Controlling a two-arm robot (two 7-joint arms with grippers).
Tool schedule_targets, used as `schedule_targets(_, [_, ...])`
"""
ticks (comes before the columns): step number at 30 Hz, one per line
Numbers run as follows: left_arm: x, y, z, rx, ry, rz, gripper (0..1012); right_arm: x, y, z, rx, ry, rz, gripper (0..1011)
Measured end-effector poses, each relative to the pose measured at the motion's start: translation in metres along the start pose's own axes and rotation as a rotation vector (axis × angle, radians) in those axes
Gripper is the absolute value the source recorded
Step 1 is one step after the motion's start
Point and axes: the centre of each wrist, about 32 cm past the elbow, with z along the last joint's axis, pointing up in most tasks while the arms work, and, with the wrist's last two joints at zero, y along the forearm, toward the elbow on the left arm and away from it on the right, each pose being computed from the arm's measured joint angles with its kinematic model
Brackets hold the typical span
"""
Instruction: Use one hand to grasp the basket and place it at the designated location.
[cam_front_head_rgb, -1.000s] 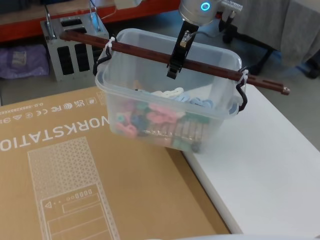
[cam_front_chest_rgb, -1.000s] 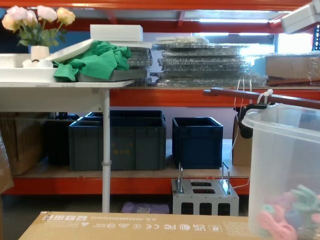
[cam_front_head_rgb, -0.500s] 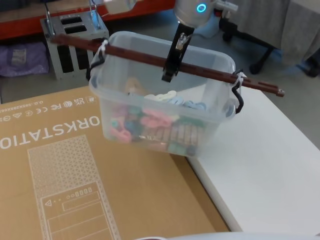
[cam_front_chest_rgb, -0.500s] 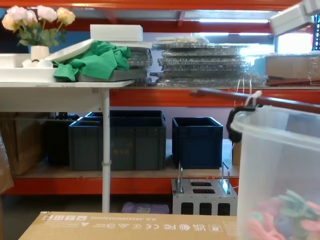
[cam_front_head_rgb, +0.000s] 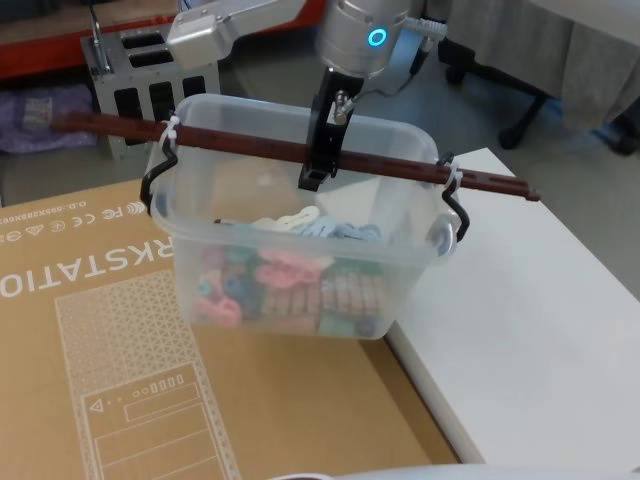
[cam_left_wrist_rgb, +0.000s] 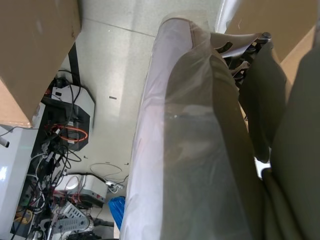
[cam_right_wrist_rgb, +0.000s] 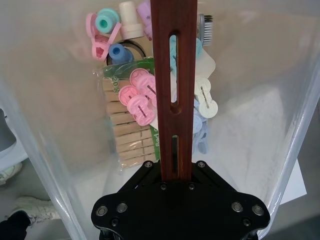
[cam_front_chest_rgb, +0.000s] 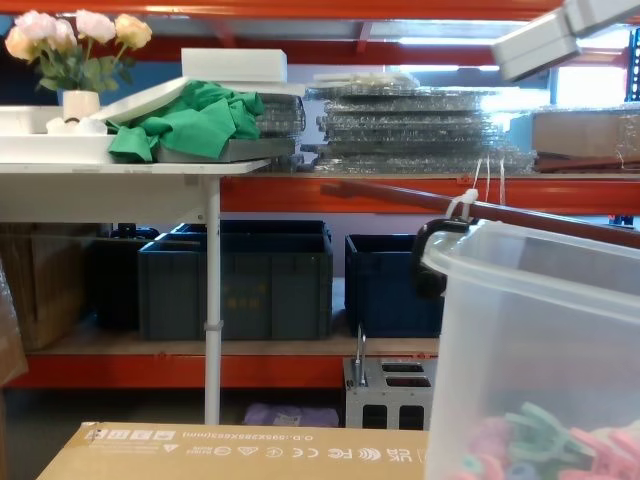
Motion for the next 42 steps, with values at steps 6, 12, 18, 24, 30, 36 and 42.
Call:
schedule_targets(6, [0.0000,0.0000,0.0000,0.000,0.000,0.000,0,0.009,0.004,0.008,0.017,-0.057,0.001,0])
schedule_targets(12, [0.0000,0.0000,0.0001,0.000,0.000,0.000,0,0.013,0.006,0.011,0.022,-0.085,0.002,0])
schedule_targets(18, [0.0000,0.0000,0.0000,0.000,0.000,0.000,0,0.017,0.008,0.013,0.027,-0.110,-0.001,0])
schedule_targets(24, [0.0000,0.0000,0.0001,0.000,0.000,0.000,0,0.020,0.011,0.013,0.039,-0.135,-0.004,0])
schedule_targets(30, [0.0000,0.0000,0.0001,0.000,0.000,0.000,0,0.023,0.013,0.015,0.050,-0.170,-0.008,0])
schedule_targets(36, [0.0000,0.0000,0.0000,0.000,0.000,0.000,0,0.025,0.016,0.018,0.061,-0.214,-0.015,0])
schedule_targets(42, [0.0000,0.0000,0.0000,0.000,0.000,0.000,0,0.032,0.020,0.024,0.075,-0.282,-0.012,0])
